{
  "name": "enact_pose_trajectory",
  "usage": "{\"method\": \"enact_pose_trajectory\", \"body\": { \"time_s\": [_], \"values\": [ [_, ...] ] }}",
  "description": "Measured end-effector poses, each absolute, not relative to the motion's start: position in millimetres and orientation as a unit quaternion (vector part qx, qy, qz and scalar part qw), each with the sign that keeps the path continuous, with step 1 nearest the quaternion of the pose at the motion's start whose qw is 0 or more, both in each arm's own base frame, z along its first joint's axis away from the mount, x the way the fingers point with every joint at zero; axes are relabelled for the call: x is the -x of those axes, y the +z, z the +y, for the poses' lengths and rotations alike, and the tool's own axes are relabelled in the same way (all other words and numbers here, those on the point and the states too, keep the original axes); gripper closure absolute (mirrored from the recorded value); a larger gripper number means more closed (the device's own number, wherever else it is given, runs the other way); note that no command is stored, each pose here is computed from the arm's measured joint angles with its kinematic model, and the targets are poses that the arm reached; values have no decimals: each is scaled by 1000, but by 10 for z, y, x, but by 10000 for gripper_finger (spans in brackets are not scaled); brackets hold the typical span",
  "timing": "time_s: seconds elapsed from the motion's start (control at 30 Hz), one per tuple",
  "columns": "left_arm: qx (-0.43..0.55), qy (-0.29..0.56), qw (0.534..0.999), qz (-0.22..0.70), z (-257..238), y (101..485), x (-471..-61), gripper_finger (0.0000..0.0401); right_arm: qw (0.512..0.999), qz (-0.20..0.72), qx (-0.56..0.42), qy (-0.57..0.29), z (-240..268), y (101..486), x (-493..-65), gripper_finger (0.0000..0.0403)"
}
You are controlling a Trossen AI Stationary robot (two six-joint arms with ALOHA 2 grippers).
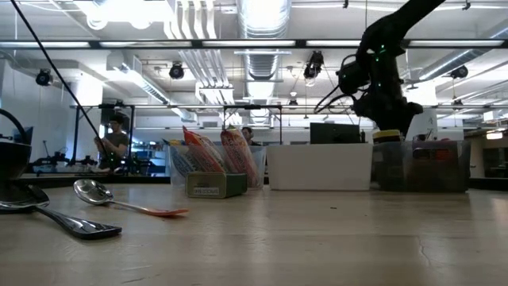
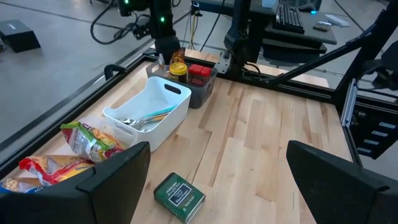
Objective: Pick & Place Food Item
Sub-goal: Put the brown seasoning bottle into the black bin
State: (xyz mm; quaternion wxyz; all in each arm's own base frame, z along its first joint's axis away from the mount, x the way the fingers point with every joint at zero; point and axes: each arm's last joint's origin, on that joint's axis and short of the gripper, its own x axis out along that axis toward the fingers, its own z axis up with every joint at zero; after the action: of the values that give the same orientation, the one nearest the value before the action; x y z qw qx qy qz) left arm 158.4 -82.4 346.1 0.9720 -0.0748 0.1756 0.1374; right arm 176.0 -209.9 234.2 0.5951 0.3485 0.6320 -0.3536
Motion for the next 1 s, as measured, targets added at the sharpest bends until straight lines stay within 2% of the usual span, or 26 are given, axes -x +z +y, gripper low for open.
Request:
{"method": "enact_pose_trajectory", "body": {
  "time_s": [0.27,0.43,1.0],
  "values": [
    [75,137,972,175,-824,3461,-1584,20,580,666,-343,-320,-2077,2037,-1742,228],
    [75,137,972,176,-824,3461,-1585,20,593,665,-346,-294,-2053,1896,-1736,228],
    [75,137,972,176,-824,3461,-1585,20,606,657,-343,-291,-2061,1871,-1748,228]
  ]
}}
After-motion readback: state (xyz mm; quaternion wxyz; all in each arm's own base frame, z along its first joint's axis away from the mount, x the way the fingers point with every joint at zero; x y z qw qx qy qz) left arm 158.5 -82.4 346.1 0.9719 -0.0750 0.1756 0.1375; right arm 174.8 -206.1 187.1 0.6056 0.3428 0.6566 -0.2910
